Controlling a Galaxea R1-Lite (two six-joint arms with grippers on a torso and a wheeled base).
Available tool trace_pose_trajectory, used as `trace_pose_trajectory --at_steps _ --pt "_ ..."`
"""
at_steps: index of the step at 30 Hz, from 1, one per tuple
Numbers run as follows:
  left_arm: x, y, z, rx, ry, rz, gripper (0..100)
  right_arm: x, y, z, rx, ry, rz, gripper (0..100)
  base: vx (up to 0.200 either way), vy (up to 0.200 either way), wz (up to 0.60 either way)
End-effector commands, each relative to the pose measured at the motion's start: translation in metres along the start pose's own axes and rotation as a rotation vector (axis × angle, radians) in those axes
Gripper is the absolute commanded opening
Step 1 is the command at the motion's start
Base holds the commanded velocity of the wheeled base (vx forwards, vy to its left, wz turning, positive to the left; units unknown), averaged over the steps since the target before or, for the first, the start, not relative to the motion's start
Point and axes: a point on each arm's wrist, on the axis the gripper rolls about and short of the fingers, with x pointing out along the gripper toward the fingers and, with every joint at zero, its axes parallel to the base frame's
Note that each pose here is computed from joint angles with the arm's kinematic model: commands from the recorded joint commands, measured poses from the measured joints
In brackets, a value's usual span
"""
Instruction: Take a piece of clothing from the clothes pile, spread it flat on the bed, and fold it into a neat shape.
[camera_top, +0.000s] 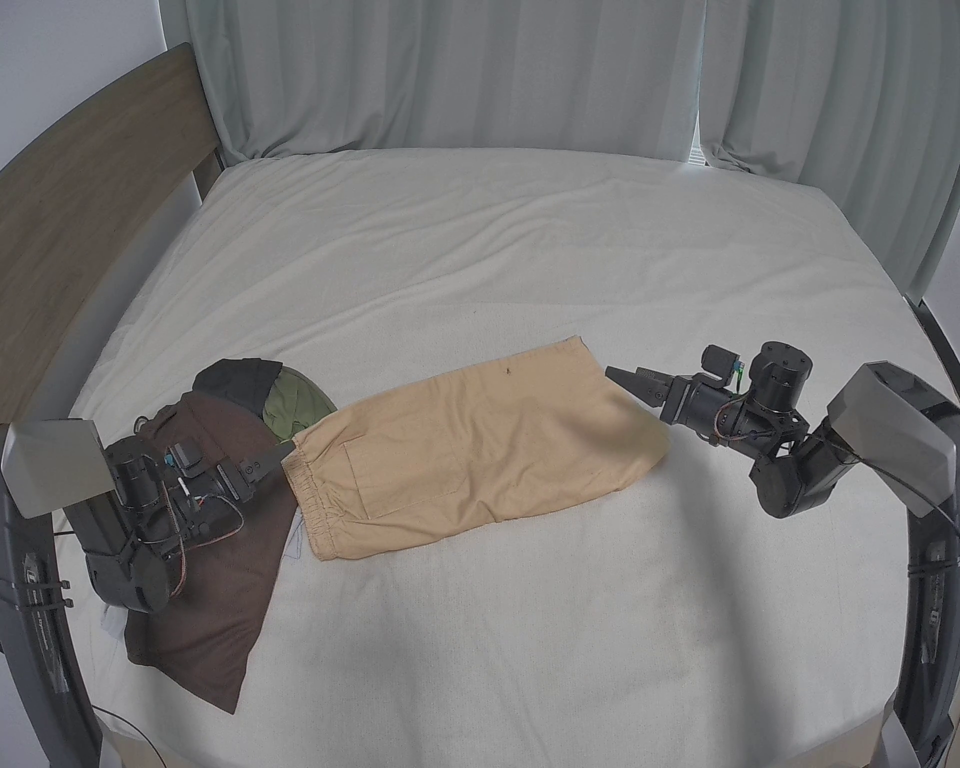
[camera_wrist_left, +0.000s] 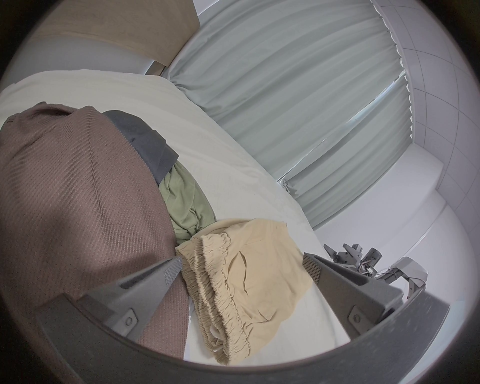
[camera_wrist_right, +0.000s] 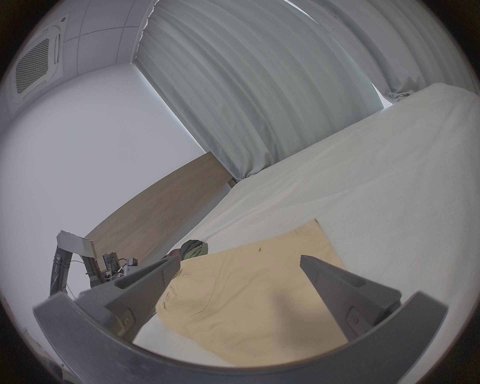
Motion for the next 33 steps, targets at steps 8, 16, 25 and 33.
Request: trace_pose_trajectory --at_steps 8,16,25,33 --pt "-0.013 -0.038 0.014 0.093 -0.021 -0.056 100 -0.038 0.033 -0.034 0.031 0.045 0.012 100 0.0 0.0 0.0" --pt "-0.013 -0.053 -0.002 0.244 0.027 -0.085 100 -0.061 0.022 -0.07 0.095 0.103 -0.035 100 0.0 0.0 0.0" --pt "-0.015 -0.062 0.001 0.373 0.009 -0.095 100 -0.059 0.02 -0.076 0.09 0.093 -0.096 100 0.0 0.0 0.0" --pt "-0.013 -0.062 0.001 0.517 0.001 -0.097 100 -0.057 0.018 -0.087 0.095 0.107 -0.123 100 0.0 0.0 0.0"
